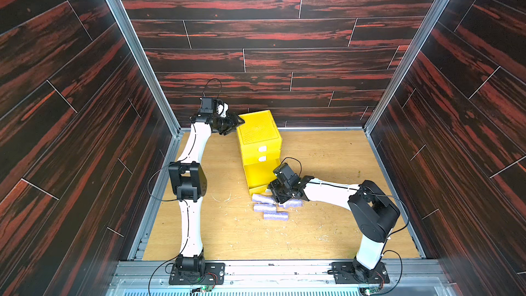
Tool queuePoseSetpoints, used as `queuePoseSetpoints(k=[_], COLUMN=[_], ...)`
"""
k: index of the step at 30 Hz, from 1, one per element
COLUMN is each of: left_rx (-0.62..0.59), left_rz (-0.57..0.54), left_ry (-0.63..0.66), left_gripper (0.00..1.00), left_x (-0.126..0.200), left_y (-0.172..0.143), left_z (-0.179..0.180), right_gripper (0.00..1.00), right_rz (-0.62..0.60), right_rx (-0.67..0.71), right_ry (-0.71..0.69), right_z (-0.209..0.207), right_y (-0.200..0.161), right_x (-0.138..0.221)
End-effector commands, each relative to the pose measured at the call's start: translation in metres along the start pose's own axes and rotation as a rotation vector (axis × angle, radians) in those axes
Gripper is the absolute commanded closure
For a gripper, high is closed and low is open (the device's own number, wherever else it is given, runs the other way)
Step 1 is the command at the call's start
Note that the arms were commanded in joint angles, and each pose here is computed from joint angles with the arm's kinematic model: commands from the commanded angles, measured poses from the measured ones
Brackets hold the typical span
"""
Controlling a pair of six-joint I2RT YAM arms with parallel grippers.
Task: Sort the rolls of trash bags by color and place them into the drawer
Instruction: Open the drawer in the storage box.
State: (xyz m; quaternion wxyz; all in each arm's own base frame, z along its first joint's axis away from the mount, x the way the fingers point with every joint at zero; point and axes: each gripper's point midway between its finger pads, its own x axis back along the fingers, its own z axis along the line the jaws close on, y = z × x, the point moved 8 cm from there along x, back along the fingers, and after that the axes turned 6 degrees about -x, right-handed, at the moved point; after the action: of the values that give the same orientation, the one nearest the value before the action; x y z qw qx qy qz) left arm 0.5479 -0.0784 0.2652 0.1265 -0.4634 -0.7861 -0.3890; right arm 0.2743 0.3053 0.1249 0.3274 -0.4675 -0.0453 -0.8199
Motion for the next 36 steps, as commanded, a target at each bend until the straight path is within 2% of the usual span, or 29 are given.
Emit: queuePoseSetpoints(k=[1, 7, 11, 17, 23, 29, 36], left_rx=[0.030, 0.029, 0.027, 0.010, -0.012, -0.057, -0.136], left_rz=[0.098, 0.098, 0.094, 0.071, 0.027, -0.024, -0.184], left_ry=[0.002, 0.004, 0.004, 0.007, -0.023, -0.074, -0.059], left_gripper=[0.31, 0.31, 0.30, 0.21, 0.17, 0.17, 0.16], left_x=[-0.003, -0.003, -0.001, 0.007, 0.019, 0.052, 0.129], left_y=[-0.022, -0.022, -0.021, -0.017, -0.007, 0.001, 0.006], left_z=[-0.008, -0.008, -0.010, -0.016, -0.029, -0.057, -0.101], right_gripper=[0.54, 0.53, 0.53, 0.52, 0.52, 0.52, 0.55], right_rz=[-0.008, -0.003, -0.035, -0.130, -0.191, -0.306, -0.455], right_rx=[0.045, 0.072, 0.116, 0.275, 0.358, 0.451, 0.591], right_ry=[0.052, 0.067, 0.123, 0.211, 0.225, 0.255, 0.163], right_z=[0.013, 0.015, 0.022, 0.035, 0.025, 0.025, 0.045], right_y=[-0.007, -0.010, -0.011, -0.008, 0.002, 0.012, 0.024], right_x=[0.019, 0.026, 0.046, 0.086, 0.103, 0.131, 0.181])
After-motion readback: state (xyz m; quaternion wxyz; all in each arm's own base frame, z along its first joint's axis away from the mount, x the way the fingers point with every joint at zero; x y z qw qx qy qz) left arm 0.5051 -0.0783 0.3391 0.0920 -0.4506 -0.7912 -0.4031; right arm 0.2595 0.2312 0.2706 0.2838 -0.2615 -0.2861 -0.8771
